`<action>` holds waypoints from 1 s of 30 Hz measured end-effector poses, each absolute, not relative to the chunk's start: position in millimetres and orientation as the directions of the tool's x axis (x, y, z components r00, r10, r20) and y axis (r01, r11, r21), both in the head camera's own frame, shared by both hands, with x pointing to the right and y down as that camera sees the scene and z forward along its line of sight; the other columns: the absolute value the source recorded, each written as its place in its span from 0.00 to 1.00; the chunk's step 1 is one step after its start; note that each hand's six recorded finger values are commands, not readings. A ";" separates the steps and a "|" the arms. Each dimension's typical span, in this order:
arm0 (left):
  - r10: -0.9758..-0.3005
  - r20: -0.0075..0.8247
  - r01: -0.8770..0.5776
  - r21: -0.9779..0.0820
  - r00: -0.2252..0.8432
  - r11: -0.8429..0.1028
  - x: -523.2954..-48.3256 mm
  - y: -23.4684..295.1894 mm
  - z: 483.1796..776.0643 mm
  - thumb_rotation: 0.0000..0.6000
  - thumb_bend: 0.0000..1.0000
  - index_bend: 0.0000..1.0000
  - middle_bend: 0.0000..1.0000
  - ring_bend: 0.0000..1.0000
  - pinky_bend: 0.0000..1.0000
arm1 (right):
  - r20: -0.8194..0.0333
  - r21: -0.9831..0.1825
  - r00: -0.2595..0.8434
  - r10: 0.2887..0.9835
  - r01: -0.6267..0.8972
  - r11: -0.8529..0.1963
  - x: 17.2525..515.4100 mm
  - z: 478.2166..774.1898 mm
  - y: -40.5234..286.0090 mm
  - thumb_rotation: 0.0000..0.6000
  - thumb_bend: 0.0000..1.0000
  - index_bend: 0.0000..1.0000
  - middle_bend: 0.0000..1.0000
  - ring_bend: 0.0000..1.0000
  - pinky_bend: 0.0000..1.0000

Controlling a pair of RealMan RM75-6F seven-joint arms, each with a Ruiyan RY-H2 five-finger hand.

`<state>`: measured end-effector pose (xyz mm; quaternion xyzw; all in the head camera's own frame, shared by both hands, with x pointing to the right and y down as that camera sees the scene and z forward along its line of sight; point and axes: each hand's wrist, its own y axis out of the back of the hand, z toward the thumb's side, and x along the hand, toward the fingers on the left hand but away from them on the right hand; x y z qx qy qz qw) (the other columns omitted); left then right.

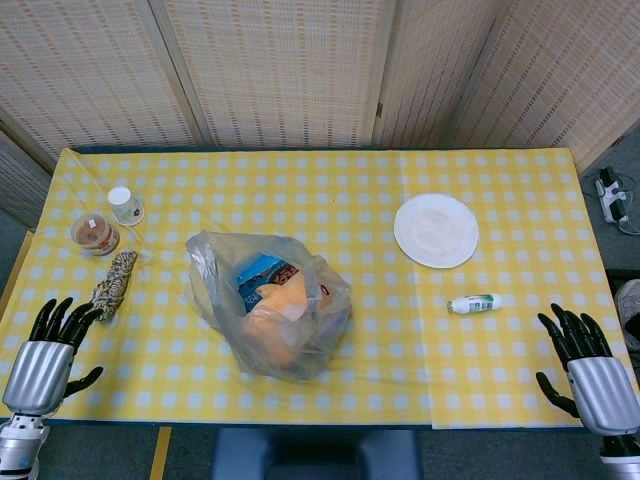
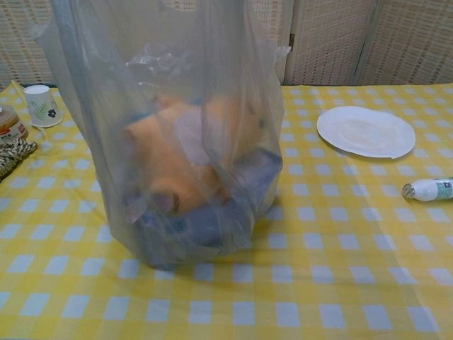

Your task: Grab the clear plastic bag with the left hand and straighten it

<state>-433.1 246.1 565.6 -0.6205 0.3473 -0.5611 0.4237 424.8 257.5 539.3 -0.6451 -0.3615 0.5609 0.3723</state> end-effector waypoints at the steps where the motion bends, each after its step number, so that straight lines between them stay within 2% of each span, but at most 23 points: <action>1: -0.906 0.403 0.045 -0.915 0.129 -0.400 -433.2 246.3 565.7 1.00 0.17 0.21 0.20 0.07 0.00 | -0.454 -0.886 0.109 0.884 0.049 -0.461 424.8 539.2 257.4 1.00 0.38 0.00 0.00 0.00 0.00; 10: -0.900 0.409 0.004 -0.911 0.149 -0.413 -429.5 244.8 567.6 1.00 0.17 0.20 0.19 0.08 0.01 | -0.450 -0.888 0.114 0.886 0.047 -0.457 425.1 538.1 260.3 1.00 0.38 0.00 0.00 0.00 0.00; 13: -0.890 0.419 -0.055 -0.899 0.181 -0.435 -424.8 245.3 568.3 1.00 0.17 0.20 0.19 0.12 0.05 | -0.450 -0.887 0.125 0.884 0.048 -0.459 423.5 537.3 262.5 1.00 0.38 0.00 0.00 0.00 0.00; 19: -0.863 0.418 -0.242 -0.839 0.285 -0.487 -406.7 244.8 563.6 1.00 0.17 0.11 0.18 0.09 0.13 | -0.450 -0.886 0.151 0.880 0.047 -0.461 417.6 538.0 265.7 1.00 0.38 0.00 0.00 0.00 0.00; 22: -0.847 0.413 -0.382 -0.763 0.334 -0.522 -400.0 239.8 560.0 1.00 0.17 0.10 0.15 0.09 0.15 | -0.463 -0.879 0.158 0.872 0.039 -0.474 416.0 541.5 267.0 1.00 0.38 0.00 0.00 0.00 0.00; 25: -0.831 0.407 -0.523 -0.646 0.380 -0.556 -395.0 231.0 556.4 1.00 0.17 0.07 0.11 0.04 0.11 | -0.478 -0.872 0.170 0.862 0.029 -0.489 413.0 545.3 268.2 1.00 0.38 0.00 0.00 0.00 0.00; 30: -0.789 0.389 -0.690 -0.392 0.475 -0.608 -379.9 217.4 548.6 1.00 0.17 0.03 0.06 0.01 0.07 | -0.484 -0.867 0.185 0.855 0.030 -0.498 409.4 546.7 268.3 1.00 0.38 0.00 0.00 0.00 0.00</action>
